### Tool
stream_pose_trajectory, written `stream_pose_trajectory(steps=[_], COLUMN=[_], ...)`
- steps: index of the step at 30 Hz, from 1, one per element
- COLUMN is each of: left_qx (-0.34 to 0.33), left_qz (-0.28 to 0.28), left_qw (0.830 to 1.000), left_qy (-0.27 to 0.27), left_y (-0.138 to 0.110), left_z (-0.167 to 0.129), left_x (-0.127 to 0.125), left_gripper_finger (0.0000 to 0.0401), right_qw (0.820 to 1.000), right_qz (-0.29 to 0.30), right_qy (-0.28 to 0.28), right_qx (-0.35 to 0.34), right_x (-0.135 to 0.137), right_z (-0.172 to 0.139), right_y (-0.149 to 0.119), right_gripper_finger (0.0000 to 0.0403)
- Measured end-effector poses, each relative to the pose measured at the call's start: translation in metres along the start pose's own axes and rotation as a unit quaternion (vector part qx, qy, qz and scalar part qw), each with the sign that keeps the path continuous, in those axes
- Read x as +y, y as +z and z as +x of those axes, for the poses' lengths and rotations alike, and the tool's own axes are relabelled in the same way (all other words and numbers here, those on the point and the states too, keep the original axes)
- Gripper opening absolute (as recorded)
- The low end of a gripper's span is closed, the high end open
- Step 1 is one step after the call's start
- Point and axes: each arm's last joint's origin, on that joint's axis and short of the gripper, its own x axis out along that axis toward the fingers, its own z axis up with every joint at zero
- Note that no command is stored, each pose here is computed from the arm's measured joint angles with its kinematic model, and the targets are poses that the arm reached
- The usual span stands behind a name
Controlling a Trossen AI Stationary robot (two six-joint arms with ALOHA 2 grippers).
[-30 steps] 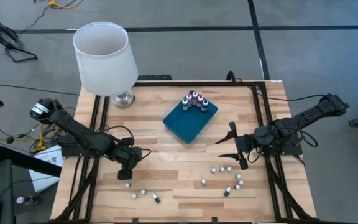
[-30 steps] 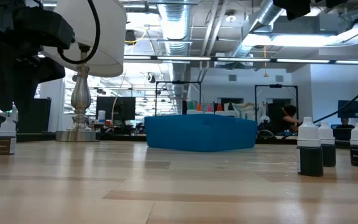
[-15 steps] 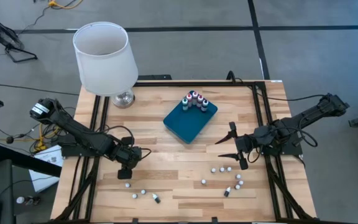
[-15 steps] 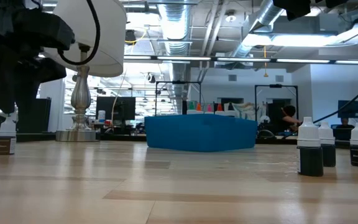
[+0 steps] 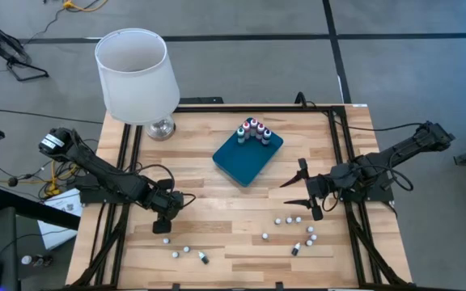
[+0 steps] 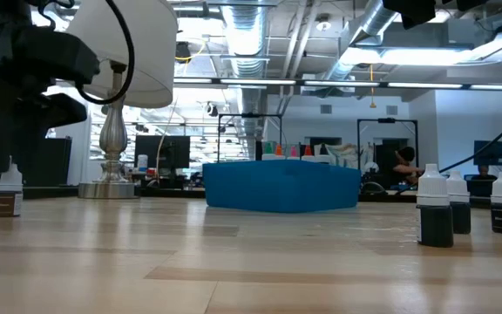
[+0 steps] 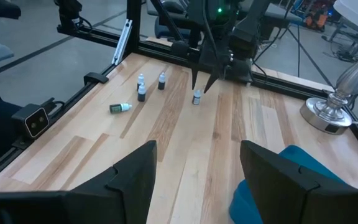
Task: Pick & Place food coloring
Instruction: Put the small brown food coloring bottle into the blue container
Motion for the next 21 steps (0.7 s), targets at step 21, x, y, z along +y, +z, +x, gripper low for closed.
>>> stream_pose_trajectory(steps=[21], left_qx=[0.000], left_qz=[0.001], left_qw=[1.000], left_qy=[0.006], left_y=[-0.0014], left_z=[0.0014], left_x=[0.0010], left_gripper_finger=[0.0112], right_qw=[1.000], right_qz=[0.004], right_qy=[0.000], right_qx=[0.002], right_x=[0.0001], right_z=[0.0000], right_y=[-0.0004], right_gripper_finger=[0.0223])
